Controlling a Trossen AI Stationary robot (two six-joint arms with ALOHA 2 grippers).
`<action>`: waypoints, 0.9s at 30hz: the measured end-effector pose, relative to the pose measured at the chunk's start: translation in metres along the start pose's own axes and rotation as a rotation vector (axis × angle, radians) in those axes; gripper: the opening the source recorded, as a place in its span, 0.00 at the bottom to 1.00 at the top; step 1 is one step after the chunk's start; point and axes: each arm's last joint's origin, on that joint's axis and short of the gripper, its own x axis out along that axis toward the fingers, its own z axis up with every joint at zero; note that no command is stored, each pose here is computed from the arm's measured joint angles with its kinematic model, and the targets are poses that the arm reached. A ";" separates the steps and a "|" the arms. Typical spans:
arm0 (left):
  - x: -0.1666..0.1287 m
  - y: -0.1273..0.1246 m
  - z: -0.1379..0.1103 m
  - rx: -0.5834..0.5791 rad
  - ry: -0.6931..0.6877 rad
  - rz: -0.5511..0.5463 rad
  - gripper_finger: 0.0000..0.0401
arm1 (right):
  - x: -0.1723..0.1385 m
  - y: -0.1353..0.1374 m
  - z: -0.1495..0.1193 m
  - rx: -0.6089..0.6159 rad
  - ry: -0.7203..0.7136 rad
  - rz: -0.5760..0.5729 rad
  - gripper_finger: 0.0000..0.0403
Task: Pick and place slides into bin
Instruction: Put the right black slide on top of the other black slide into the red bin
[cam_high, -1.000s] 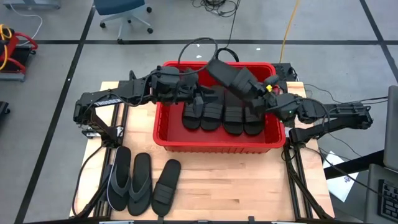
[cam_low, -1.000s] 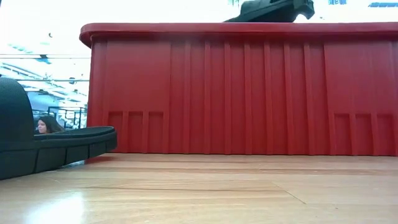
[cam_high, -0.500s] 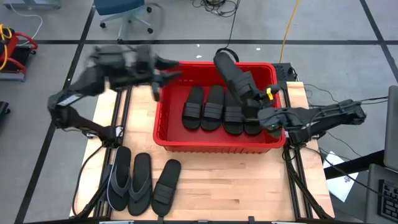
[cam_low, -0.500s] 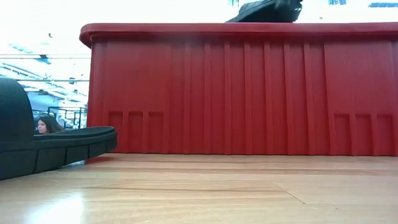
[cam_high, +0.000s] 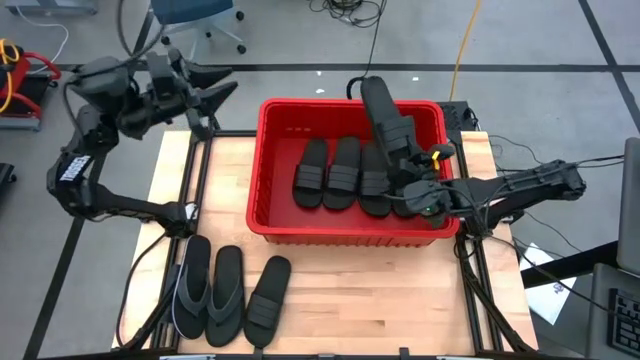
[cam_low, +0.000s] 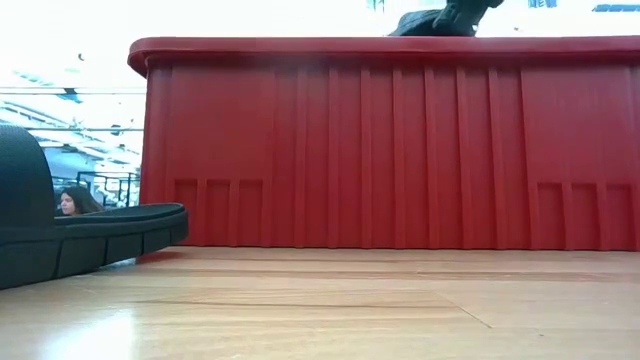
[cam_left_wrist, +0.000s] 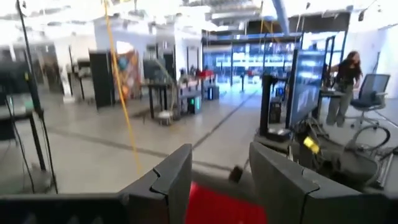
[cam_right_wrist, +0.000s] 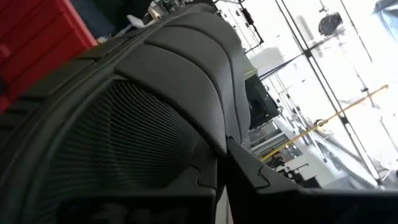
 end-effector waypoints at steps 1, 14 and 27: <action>0.002 0.001 -0.002 -0.007 0.019 0.003 0.41 | -0.001 -0.001 -0.004 0.016 -0.004 0.002 0.00; 0.032 0.000 -0.021 -0.053 0.132 -0.002 0.41 | -0.003 0.043 -0.084 -0.139 -0.060 0.168 0.01; 0.041 0.000 -0.021 -0.083 0.102 0.002 0.41 | 0.010 0.042 -0.117 -0.064 0.069 0.454 0.01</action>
